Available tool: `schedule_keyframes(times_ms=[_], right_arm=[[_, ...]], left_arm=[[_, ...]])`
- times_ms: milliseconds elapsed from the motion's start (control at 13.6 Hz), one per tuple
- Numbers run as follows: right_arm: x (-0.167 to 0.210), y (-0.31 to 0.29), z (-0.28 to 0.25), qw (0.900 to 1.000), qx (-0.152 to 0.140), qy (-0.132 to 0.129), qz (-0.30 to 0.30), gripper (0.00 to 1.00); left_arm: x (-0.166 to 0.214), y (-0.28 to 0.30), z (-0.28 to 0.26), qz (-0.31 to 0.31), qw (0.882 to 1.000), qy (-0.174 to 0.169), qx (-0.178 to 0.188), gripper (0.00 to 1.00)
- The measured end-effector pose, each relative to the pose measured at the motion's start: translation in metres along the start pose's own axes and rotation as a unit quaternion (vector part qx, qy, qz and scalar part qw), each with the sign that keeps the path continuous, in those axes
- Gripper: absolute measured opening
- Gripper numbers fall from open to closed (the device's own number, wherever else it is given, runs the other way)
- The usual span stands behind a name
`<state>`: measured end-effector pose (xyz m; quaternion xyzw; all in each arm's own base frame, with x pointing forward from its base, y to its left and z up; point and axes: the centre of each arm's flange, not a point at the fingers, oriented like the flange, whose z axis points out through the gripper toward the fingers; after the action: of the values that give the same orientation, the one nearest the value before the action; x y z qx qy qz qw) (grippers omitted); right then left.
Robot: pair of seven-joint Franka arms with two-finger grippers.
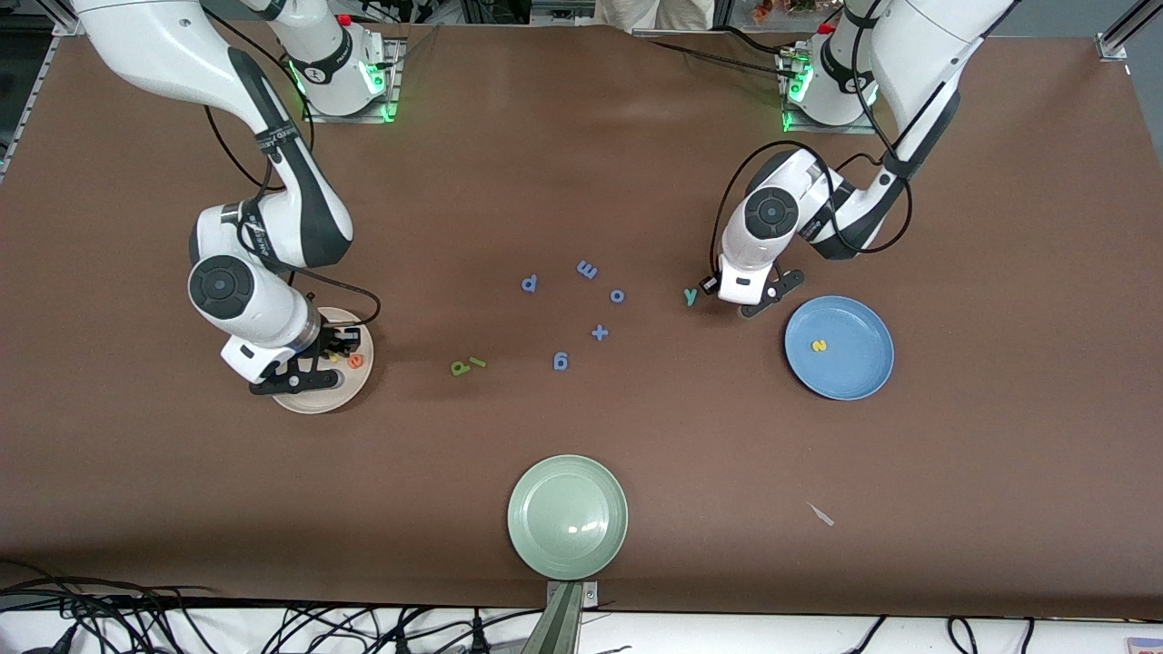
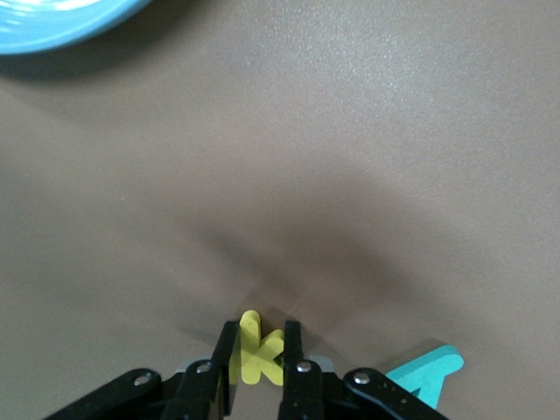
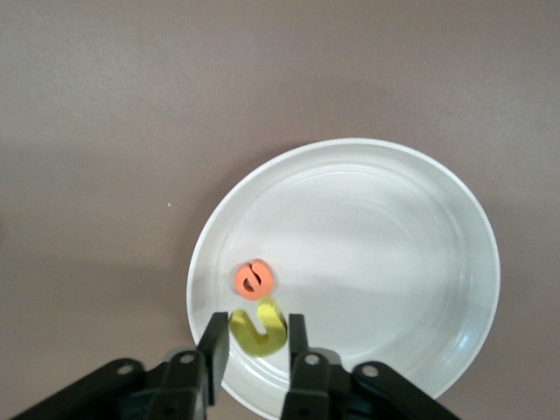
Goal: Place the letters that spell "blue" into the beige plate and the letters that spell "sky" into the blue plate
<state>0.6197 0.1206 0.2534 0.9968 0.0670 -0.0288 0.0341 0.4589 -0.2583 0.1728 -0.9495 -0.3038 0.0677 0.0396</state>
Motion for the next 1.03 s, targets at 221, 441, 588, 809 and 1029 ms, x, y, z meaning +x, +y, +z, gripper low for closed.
schedule_keyframes(times_ms=[221, 441, 588, 809, 1029], right_arm=[[-0.002, -0.017, 0.000, 0.999, 0.021, -0.003, 0.033, 0.61], [0.006, -0.061, -0.010, 0.996, 0.043, 0.005, 0.081, 0.61], [0.020, -0.092, -0.013, 0.992, 0.056, 0.012, 0.112, 0.61], [0.037, -0.129, 0.005, 0.986, 0.067, 0.012, 0.151, 0.61], [0.046, -0.158, 0.022, 0.979, 0.077, 0.016, 0.190, 0.60]], left_arm=[[0.000, 0.001, -0.005, 0.001, 1.000, 0.003, 0.001, 0.23], [0.009, 0.004, -0.030, -0.002, 1.000, 0.016, 0.019, 0.23], [0.019, 0.005, -0.052, 0.015, 0.999, 0.030, 0.042, 0.23], [0.046, 0.003, -0.077, 0.062, 0.994, 0.053, 0.067, 0.23], [0.107, -0.026, -0.091, 0.110, 0.989, 0.066, 0.075, 0.23]])
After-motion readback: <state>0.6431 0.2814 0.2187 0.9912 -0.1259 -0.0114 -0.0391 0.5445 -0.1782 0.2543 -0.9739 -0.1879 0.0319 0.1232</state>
